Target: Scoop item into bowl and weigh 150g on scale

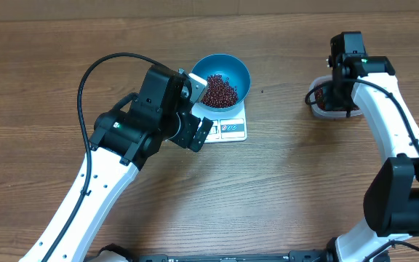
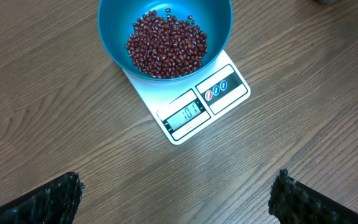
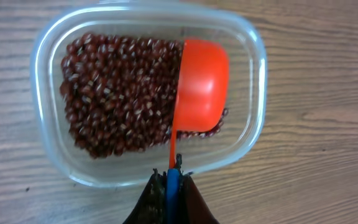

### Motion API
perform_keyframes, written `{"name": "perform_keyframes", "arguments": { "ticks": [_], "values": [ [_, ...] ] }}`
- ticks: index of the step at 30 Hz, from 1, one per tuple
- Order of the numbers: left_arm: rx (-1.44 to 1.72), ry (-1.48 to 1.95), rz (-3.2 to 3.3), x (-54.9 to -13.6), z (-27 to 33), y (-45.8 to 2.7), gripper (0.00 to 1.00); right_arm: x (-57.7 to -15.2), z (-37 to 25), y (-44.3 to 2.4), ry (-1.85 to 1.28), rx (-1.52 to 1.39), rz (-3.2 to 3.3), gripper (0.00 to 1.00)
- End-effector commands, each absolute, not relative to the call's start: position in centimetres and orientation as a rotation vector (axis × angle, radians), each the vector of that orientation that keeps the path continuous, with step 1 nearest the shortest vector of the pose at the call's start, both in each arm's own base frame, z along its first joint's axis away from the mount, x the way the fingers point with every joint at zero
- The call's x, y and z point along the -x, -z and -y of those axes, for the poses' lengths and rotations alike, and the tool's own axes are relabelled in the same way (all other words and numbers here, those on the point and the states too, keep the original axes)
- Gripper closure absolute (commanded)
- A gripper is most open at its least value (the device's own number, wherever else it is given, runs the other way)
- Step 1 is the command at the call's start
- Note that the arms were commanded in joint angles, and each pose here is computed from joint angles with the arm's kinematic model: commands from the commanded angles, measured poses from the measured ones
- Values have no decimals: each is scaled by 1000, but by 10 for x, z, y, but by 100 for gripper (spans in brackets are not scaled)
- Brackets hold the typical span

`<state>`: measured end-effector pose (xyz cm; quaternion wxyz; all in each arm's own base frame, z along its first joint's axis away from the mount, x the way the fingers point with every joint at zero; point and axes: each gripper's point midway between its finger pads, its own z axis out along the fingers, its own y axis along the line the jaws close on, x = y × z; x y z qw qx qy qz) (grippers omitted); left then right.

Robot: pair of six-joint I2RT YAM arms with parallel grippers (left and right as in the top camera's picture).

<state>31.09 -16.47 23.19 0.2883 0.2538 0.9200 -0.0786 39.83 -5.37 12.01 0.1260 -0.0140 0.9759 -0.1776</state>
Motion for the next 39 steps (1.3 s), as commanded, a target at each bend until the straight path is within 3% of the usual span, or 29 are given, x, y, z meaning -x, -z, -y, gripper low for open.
{"name": "perform_keyframes", "arguments": {
  "ticks": [1, 18, 39],
  "values": [
    [-658, 219, -2458, -310, 163, -233, 0, -406, 59, -123, 562, 49, -2810, 96],
    [-658, 219, -2458, -310, 163, -233, 1, -398, 58, -103, 553, 87, -2893, 96],
    [-658, 219, -2458, -310, 163, -233, 0, -398, 26, -91, -128, 102, -2919, 96]
  ]
}}
